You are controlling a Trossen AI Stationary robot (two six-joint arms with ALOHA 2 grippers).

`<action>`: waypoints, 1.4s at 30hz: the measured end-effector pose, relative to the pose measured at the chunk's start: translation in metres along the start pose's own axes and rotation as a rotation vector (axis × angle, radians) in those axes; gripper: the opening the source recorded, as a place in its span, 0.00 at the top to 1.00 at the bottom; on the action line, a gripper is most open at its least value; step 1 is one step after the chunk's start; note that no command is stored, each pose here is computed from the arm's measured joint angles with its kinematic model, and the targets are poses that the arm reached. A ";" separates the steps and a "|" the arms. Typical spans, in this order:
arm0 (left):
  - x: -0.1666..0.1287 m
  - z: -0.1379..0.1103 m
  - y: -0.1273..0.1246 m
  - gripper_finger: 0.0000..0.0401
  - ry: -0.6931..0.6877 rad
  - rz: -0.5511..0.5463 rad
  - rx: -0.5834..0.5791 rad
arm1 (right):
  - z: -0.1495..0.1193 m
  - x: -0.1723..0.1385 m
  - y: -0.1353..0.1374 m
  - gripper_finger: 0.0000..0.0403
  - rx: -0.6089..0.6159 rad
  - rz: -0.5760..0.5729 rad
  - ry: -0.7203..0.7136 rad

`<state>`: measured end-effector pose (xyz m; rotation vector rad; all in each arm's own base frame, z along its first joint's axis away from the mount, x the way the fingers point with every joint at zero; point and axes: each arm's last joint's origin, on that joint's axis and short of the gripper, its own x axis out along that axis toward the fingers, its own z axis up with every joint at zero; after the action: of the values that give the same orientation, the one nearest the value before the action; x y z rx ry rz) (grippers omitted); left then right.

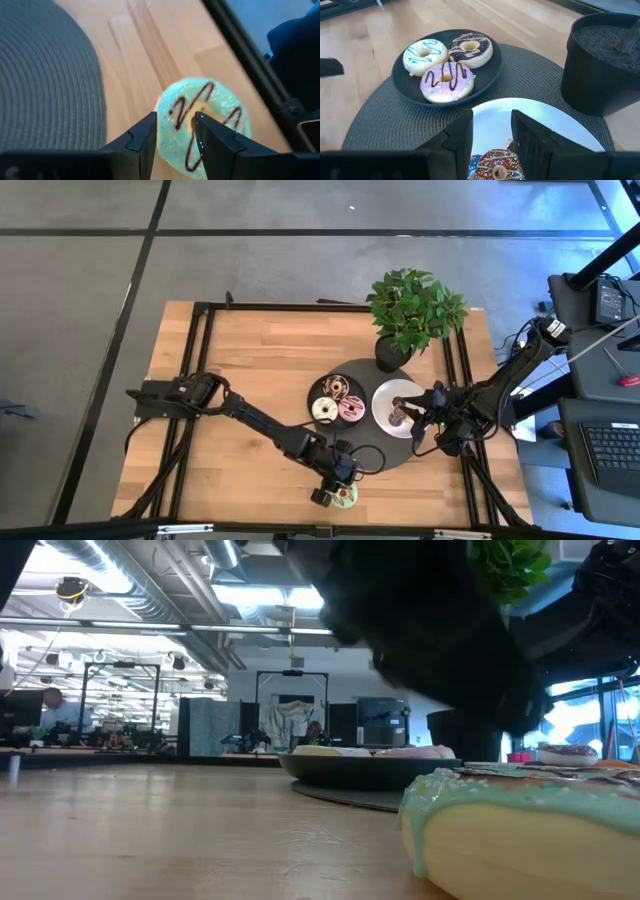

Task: Pick & Place donuts
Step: Put the large green donut on the black plate

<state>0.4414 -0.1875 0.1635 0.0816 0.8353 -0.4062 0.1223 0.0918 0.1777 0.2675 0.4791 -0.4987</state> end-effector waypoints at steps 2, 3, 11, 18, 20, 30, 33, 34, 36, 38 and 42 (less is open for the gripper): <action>0.007 -0.005 0.001 0.69 0.016 0.011 -0.005 | 0.000 0.000 0.000 0.66 0.002 0.001 0.000; 0.011 -0.007 0.001 0.69 0.025 0.020 -0.008 | 0.000 0.000 0.000 0.66 0.004 0.002 -0.001; 0.020 -0.015 0.003 0.68 0.051 0.038 -0.060 | 0.000 0.000 0.001 0.66 0.010 0.006 -0.003; 0.020 -0.015 0.003 0.70 0.053 0.038 -0.059 | 0.000 0.000 0.001 0.66 0.010 0.006 -0.002; 0.020 -0.015 0.003 0.71 0.056 0.036 -0.059 | 0.000 0.000 0.001 0.66 0.010 0.006 -0.002; 0.020 -0.016 0.003 0.93 0.061 0.022 -0.058 | 0.000 0.000 0.001 0.66 0.010 0.006 -0.002; 0.015 -0.015 0.003 0.98 0.082 0.002 -0.016 | 0.000 0.000 0.001 0.66 0.010 0.008 0.003; 0.009 -0.015 0.004 0.98 0.107 -0.010 -0.011 | 0.000 0.000 0.001 0.66 0.010 0.009 0.005; -0.007 -0.011 0.009 0.98 0.144 -0.013 -0.022 | 0.000 0.000 0.001 0.66 0.010 0.010 0.006; -0.028 -0.005 0.017 0.98 0.168 0.004 -0.037 | 0.000 0.000 0.001 0.66 0.012 0.014 0.014; -0.076 0.008 0.044 0.98 0.169 0.092 -0.057 | -0.001 0.000 0.001 0.66 0.010 0.023 0.036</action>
<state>0.4181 -0.1245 0.2211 0.1016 1.0049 -0.2917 0.1229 0.0932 0.1773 0.2922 0.5080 -0.4745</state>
